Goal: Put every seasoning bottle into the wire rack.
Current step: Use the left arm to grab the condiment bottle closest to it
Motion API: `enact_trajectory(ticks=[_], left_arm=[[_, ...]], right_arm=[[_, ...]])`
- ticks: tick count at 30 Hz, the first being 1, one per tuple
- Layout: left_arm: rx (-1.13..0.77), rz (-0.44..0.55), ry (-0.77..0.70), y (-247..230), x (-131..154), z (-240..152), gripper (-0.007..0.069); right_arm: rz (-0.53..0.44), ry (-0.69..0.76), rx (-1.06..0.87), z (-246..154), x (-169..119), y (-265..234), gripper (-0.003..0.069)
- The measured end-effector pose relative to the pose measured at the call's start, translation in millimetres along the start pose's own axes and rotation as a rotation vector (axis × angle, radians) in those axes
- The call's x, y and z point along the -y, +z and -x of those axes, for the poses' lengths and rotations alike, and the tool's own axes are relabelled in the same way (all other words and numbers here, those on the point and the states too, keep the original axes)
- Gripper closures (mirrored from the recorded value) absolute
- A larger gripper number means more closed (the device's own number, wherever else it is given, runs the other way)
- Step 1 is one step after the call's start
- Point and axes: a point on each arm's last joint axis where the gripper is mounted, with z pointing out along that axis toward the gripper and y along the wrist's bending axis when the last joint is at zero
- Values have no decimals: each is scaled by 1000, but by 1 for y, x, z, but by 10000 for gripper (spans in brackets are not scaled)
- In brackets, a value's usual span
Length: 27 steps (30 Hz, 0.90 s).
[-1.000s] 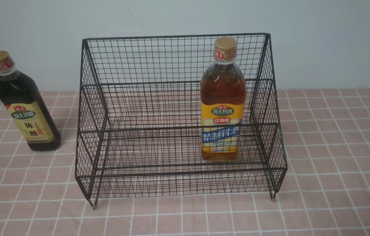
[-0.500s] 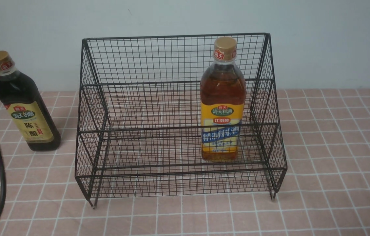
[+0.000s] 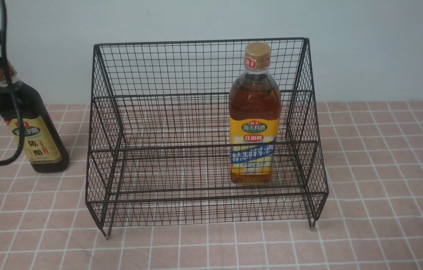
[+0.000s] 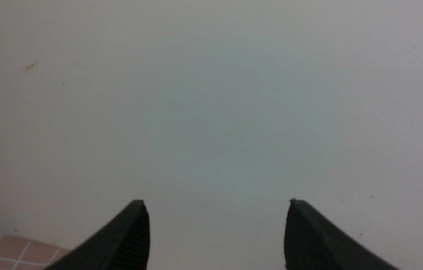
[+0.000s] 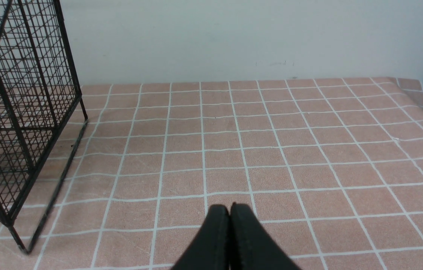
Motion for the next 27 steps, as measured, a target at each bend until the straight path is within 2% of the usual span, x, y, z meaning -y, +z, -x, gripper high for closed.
enact_trajectory(ticks=[8, 22, 24, 27], left_arm=[[-68, 20, 15, 22, -1, -27, 126], [-173, 40, 37, 44, -4, -66, 124], [-176, 44, 40, 46, -5, -70, 130], [-158, 53, 44, 49, -6, -72, 190]], right_arm=[[0, 0, 0, 0, 0, 0, 673], [0, 0, 0, 0, 0, 0, 673], [0, 0, 0, 0, 0, 0, 673], [0, 0, 0, 0, 0, 0, 673]])
